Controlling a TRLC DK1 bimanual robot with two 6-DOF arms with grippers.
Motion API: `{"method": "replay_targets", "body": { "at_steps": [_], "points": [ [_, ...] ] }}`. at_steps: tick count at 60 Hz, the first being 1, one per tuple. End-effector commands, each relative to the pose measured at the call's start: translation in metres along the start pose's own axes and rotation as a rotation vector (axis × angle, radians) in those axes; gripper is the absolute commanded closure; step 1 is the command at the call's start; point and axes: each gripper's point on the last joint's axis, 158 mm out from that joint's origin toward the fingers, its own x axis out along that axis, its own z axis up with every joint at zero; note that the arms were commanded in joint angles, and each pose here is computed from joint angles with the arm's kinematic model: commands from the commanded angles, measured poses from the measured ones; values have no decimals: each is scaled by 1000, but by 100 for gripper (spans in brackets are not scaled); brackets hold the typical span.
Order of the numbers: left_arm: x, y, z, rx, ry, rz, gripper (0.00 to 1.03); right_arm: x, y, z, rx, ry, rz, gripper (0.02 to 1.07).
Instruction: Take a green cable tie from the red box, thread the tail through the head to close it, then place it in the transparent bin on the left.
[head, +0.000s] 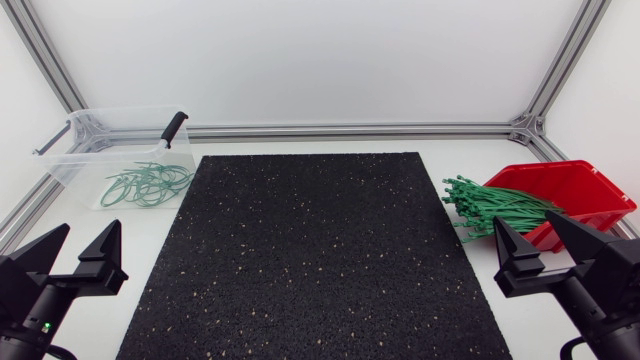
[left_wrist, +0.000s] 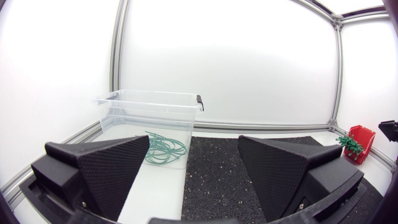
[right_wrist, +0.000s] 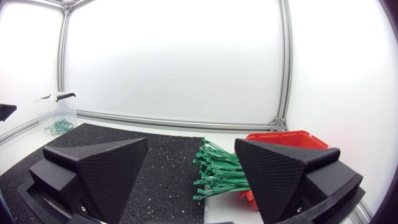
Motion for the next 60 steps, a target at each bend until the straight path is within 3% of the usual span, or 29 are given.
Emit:
{"method": "replay_targets", "body": {
  "at_steps": [1,17,31,47,60],
  "points": [
    [2,0,-21,-16,41,0,4,-6,-1,32,24,-58,-3,6],
    [2,0,-21,-16,41,0,4,2,-15,58,19,1,-57,6],
    [2,1,-21,-16,41,2,4,21,-52,67,20,163,-173,8],
    [2,0,-21,-16,41,0,4,41,-67,63,-36,318,-121,15],
    [2,0,-21,-16,41,0,4,55,-78,20,-34,562,-30,14]
  ]
}}
